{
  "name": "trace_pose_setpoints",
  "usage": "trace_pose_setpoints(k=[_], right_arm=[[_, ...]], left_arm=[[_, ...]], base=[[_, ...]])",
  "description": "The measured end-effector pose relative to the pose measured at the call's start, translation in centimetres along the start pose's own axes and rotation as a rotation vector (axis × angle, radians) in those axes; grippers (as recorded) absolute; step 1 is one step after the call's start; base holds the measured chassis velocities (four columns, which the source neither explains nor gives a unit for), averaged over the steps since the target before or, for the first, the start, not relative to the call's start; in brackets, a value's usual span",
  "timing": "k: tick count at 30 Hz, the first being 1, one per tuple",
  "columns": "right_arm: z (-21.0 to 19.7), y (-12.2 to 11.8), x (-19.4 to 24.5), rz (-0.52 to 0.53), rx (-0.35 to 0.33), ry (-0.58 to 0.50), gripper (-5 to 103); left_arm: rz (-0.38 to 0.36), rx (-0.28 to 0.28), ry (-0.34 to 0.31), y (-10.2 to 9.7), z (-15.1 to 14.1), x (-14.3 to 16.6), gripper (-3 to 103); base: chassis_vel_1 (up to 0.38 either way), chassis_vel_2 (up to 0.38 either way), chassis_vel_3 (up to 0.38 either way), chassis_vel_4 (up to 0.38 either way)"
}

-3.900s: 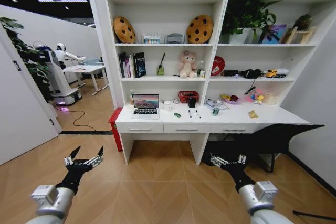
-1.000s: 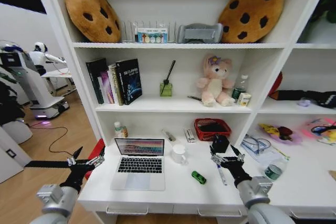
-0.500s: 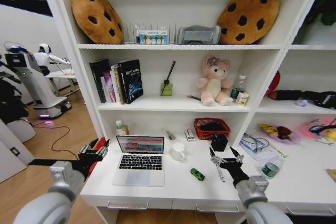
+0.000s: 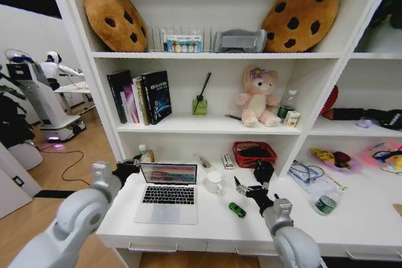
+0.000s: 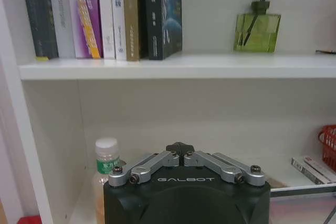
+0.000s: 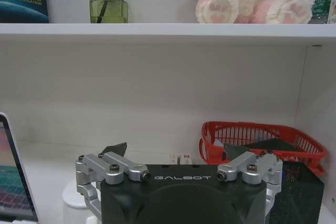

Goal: Organize the objects on the table.

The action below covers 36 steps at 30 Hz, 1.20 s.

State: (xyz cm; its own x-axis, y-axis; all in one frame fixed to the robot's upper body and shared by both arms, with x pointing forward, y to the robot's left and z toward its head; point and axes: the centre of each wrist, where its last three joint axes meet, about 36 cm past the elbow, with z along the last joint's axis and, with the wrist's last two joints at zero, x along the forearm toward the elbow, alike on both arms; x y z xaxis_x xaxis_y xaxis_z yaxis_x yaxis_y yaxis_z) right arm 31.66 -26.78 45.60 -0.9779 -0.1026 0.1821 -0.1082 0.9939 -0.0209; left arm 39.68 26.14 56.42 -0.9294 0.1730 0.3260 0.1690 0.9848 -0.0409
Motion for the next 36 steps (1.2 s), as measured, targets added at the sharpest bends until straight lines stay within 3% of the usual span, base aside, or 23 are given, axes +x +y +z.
trace_pose_setpoints(k=[6, 11, 22, 27, 36], right_arm=[[-1.2, 0.0, -0.4, -0.013, -0.004, -0.001, 100], [-1.2, -0.4, -0.4, -0.001, -0.012, -0.002, 100], [-0.9, -1.0, -0.3, 0.021, -0.022, 0.004, 100], [-0.8, -1.7, 0.1, 0.033, -0.018, 0.009, 100], [0.2, -1.1, -0.6, 0.019, -0.030, 0.025, 100]], left_arm=[[-0.012, 0.024, 0.047, -1.1, -0.4, -2.2, 0], [0.030, 0.045, 0.089, -2.6, -0.3, -3.6, 0], [0.094, 0.030, 0.145, -5.3, 1.1, -4.6, 0], [0.077, -0.002, 0.175, -6.7, 2.4, -2.9, 0], [0.059, -0.024, 0.227, -7.1, 4.7, 2.0, 0]], base=[[0.000, 0.000, 0.000, 0.000], [0.000, 0.000, 0.000, 0.000], [0.000, 0.000, 0.000, 0.000], [0.000, 0.000, 0.000, 0.000], [0.000, 0.000, 0.000, 0.000]])
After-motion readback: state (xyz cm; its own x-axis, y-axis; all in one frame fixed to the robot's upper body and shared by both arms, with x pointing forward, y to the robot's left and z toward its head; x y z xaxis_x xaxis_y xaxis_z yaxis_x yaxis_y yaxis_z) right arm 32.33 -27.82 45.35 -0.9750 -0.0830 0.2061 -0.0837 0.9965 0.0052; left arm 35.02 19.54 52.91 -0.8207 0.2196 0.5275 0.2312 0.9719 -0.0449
